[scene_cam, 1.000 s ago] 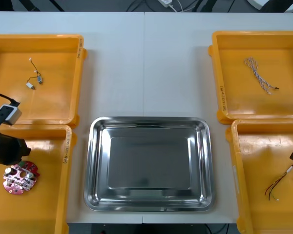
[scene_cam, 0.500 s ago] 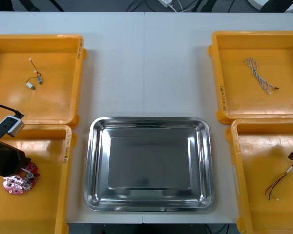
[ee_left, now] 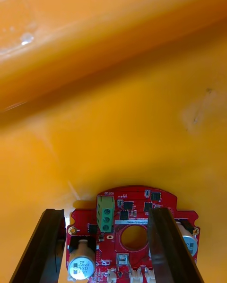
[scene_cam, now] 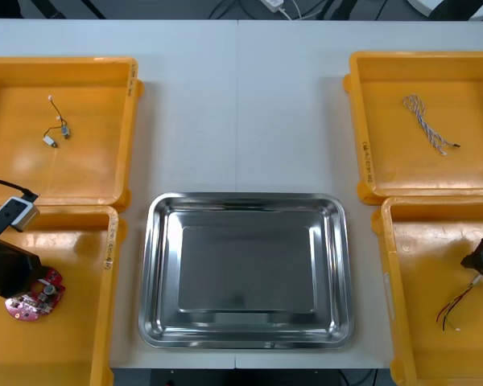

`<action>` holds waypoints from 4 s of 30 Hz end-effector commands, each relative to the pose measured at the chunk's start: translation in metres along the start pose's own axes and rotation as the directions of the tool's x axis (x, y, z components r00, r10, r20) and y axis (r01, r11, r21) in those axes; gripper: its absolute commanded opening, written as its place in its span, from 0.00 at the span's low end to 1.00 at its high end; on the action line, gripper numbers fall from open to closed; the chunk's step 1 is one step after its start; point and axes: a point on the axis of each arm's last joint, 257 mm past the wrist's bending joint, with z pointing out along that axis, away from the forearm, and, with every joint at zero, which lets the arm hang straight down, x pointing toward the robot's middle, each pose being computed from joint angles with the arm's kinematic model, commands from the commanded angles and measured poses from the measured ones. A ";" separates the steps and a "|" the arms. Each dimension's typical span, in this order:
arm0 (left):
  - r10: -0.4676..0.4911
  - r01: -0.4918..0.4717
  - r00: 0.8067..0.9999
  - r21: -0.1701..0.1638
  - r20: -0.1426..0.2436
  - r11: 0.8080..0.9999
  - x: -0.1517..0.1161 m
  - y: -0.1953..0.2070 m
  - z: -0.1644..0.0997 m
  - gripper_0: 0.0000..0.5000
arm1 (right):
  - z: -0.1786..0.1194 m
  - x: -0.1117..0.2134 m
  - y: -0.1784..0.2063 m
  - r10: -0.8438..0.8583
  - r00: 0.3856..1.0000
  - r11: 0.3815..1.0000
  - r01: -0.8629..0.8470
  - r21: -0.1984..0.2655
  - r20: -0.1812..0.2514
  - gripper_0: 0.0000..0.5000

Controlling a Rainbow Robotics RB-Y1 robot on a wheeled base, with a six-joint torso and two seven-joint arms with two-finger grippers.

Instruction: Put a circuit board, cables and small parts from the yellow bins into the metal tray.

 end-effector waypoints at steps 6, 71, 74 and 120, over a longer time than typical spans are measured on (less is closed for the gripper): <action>0.073 -0.074 0.997 -0.014 -0.015 0.997 0.011 0.002 0.004 1.00 | 0.010 0.018 0.002 0.035 0.998 0.999 -0.036 -0.015 -0.046 1.00; 0.099 -0.099 0.995 -0.008 -0.008 0.995 0.008 0.002 0.000 0.00 | -0.024 -0.015 0.011 0.107 0.990 0.994 -0.107 0.004 -0.096 0.00; 0.103 -0.104 0.994 -0.015 -0.020 0.995 0.003 0.003 -0.011 0.00 | -0.034 -0.024 0.015 0.105 0.991 0.994 -0.105 0.006 -0.087 0.00; -0.102 0.107 0.992 -0.077 0.070 0.991 -0.086 -0.064 -0.111 0.00 | -0.146 -0.095 0.118 -0.520 0.850 0.852 0.523 -0.024 0.089 0.00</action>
